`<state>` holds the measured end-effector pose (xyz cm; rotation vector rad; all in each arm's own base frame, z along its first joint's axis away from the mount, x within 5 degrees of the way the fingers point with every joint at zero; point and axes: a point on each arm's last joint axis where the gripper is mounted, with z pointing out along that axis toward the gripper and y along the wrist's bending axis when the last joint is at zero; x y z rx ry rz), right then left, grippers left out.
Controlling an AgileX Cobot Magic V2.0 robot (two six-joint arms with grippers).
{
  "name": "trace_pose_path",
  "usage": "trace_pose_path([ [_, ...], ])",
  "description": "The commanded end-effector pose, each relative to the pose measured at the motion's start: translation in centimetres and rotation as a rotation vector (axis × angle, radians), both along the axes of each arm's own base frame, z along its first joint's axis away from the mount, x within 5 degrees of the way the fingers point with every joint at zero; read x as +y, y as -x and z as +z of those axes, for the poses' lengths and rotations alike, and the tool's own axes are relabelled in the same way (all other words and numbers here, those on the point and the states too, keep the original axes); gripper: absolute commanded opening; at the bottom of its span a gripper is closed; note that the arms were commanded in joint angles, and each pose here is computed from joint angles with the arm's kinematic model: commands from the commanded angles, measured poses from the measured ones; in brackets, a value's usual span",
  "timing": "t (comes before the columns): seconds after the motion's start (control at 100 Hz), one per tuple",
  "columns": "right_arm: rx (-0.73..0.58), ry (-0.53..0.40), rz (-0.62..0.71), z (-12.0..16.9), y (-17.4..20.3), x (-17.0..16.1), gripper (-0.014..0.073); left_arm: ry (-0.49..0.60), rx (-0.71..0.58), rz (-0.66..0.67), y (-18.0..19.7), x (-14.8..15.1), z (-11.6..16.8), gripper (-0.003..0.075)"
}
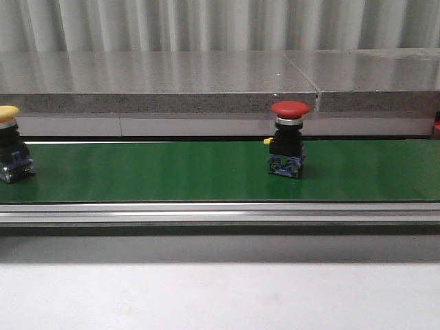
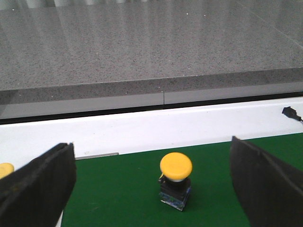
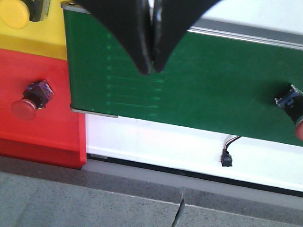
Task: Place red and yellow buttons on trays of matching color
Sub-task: 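Withdraw the left gripper while the belt carries both buttons toward the right arm, then lower the right gripper onto the red button on the belt and grasp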
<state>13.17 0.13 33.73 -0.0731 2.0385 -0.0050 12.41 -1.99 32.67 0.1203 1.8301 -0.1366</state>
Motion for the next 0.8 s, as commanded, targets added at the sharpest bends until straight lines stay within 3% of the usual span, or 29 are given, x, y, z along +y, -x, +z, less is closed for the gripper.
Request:
trace_pose_path([
  [0.0, -0.096, 0.016, 0.001, 1.5, -0.1, 0.0, -0.0068, 0.034, -0.119, 0.027, 0.8, 0.4, 0.9, 0.0587],
  [0.16, -0.096, 0.016, 0.001, 1.5, -0.1, 0.0, -0.0068, 0.039, -0.119, 0.059, 1.8, 0.9, -0.3, 0.044],
  [0.46, -0.098, 0.016, 0.001, 1.5, -0.2, 0.0, -0.0068, 0.038, -0.121, 0.064, 1.9, 0.9, -0.4, -0.0017],
  [0.79, -0.089, 0.016, 0.002, 1.4, -0.1, 0.0, -0.0068, 0.037, -0.113, 0.064, 1.9, 0.9, -0.5, -0.002],
])
